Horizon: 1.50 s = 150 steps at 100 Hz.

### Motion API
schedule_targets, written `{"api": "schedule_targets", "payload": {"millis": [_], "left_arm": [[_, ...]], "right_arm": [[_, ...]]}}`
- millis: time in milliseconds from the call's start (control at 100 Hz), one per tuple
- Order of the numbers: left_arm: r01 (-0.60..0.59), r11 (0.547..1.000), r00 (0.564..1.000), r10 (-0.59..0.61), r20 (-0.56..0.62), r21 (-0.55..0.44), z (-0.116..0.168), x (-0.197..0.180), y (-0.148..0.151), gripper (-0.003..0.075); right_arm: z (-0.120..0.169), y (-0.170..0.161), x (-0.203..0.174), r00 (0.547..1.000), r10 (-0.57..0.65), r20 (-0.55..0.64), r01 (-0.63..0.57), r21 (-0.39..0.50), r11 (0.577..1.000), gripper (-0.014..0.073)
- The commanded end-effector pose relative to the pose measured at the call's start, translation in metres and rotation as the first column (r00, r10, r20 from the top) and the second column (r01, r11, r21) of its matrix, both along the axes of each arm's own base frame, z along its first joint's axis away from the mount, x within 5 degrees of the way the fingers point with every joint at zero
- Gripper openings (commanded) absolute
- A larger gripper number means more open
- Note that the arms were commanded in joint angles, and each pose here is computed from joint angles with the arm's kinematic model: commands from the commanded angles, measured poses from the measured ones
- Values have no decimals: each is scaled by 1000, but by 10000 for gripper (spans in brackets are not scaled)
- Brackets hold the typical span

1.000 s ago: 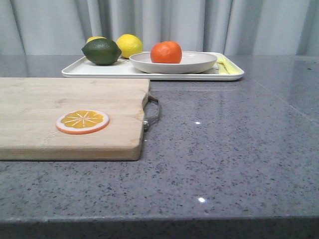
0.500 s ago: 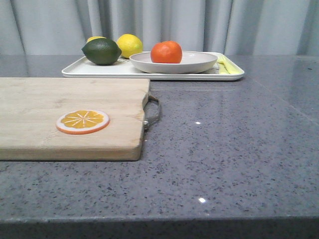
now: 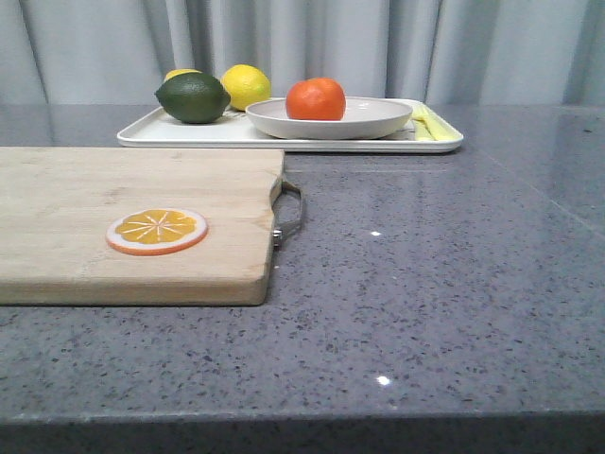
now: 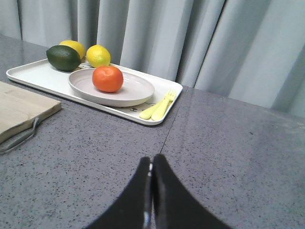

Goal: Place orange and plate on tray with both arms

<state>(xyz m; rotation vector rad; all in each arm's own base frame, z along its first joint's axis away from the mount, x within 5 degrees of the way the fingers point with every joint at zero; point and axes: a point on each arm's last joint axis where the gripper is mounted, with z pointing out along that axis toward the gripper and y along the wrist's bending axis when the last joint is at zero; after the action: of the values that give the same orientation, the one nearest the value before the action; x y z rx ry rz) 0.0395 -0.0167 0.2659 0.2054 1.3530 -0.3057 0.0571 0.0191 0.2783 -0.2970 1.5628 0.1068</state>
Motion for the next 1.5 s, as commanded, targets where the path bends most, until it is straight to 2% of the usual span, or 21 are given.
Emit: {"api": "schedule_targets", "payload": {"millis": [0, 390, 430, 490, 540, 740, 970, 1160, 1350, 1490], "left_arm": [[-37, 998, 998, 40, 49, -51, 12, -2, 5, -20], [-39, 998, 998, 42, 51, -44, 12, -2, 5, -20], [-50, 999, 997, 51, 65, -8, 12, -2, 5, -20], [-95, 991, 990, 84, 113, 96, 12, -2, 6, -20], [-105, 987, 989, 91, 117, 120, 11, -2, 6, -20], [-183, 983, 983, 183, 9, 19, -11, 6, 10, -20], [-297, 952, 953, 300, -31, 75, -34, 12, 15, -20], [-320, 943, 944, 325, -48, 86, -52, 14, 16, -20], [-320, 943, 943, 327, -65, 93, -54, 14, 16, -20], [-315, 948, 945, 317, -82, 45, -54, 14, 16, -20]], "right_arm": [[15, -4, 0, 995, -41, 86, 39, 19, 999, -69], [15, -4, 0, 995, -41, 86, 39, 19, 999, -69], [15, -4, 0, 995, -41, 86, 39, 19, 999, -69], [15, -4, 0, 995, -41, 86, 39, 19, 999, -69], [15, -4, 0, 995, -41, 86, 39, 19, 999, -69], [15, -4, 0, 995, -41, 86, 39, 19, 999, -69], [15, -4, 0, 995, -41, 86, 39, 19, 999, -69], [15, -4, 0, 995, -41, 86, 40, 19, 999, -69], [15, -4, 0, 995, -42, 88, 40, 19, 999, -69], [15, -4, 0, 995, -42, 88, 41, 20, 999, -69]]}}
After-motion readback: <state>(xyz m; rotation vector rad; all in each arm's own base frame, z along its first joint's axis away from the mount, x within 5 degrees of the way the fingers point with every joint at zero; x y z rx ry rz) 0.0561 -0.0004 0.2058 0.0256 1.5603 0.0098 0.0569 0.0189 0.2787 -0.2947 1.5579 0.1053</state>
